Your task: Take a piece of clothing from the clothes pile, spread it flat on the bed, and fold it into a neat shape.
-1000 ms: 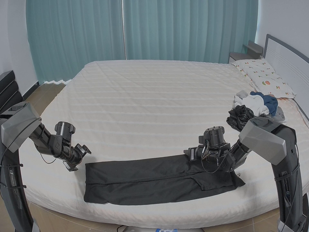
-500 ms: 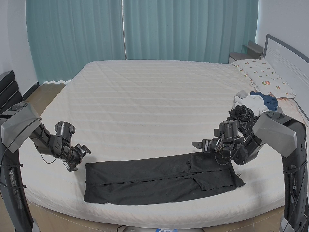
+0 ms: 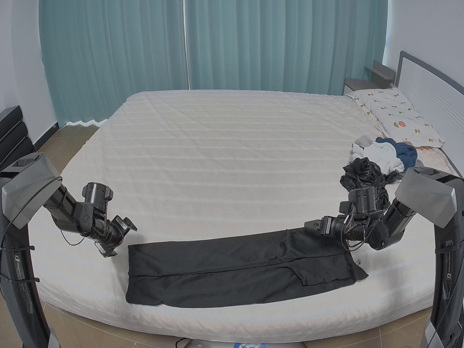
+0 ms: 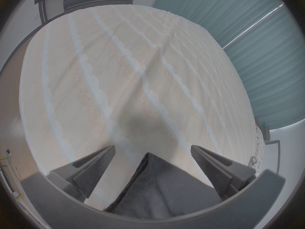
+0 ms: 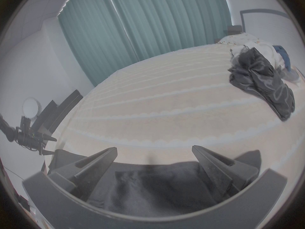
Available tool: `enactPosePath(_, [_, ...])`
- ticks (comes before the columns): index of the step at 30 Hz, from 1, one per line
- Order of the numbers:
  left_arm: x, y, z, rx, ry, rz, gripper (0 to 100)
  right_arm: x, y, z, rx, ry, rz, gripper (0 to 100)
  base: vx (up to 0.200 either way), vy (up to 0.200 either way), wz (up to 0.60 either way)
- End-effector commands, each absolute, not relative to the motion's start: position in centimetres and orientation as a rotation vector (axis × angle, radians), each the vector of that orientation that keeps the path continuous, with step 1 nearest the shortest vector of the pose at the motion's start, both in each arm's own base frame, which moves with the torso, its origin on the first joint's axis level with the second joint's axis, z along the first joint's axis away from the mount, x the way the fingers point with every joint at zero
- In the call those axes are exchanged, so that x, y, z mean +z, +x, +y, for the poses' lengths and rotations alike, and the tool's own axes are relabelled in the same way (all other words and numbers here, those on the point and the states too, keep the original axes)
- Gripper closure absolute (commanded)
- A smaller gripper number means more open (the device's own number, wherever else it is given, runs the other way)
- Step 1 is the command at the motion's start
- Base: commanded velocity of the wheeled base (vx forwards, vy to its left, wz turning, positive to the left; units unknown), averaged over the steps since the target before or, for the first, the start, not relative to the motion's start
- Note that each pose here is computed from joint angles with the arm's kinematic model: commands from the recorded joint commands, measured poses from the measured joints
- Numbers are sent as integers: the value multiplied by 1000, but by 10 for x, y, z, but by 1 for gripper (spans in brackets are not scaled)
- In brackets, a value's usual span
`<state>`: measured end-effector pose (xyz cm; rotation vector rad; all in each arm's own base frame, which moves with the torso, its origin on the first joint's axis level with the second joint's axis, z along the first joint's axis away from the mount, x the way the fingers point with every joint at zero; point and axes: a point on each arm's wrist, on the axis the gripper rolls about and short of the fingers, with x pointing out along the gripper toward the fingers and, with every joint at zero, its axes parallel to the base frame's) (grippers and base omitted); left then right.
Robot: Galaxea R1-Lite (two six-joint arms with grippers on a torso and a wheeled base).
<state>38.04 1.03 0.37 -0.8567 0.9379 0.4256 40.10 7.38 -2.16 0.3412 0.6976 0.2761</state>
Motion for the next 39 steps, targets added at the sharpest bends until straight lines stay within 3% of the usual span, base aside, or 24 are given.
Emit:
enactPosePath(1, [4, 381, 11, 426, -857, 937, 0, -35, 401, 72, 268, 340, 725, 0, 0, 0, 0])
enactPosePath(4, [4, 381, 11, 426, -857, 937, 0, -37, 402, 70, 262, 350, 727, 0, 0, 0, 0])
enactPosePath(5, [4, 381, 11, 425, -856, 938, 0, -37, 403, 69, 258, 356, 729, 100, 0, 0, 0])
enactPosePath(28, [4, 380, 10, 426, -855, 939, 0, -35, 401, 61, 219, 456, 694, 100, 0, 0, 0])
enactPosePath(29, [4, 380, 10, 425, -854, 939, 0, -35, 401, 61, 219, 456, 694, 0, 0, 0, 0])
enactPosePath(39, [18, 377, 10, 408, -857, 921, 0, 1, 388, 49, 183, 535, 642, 0, 0, 0, 0])
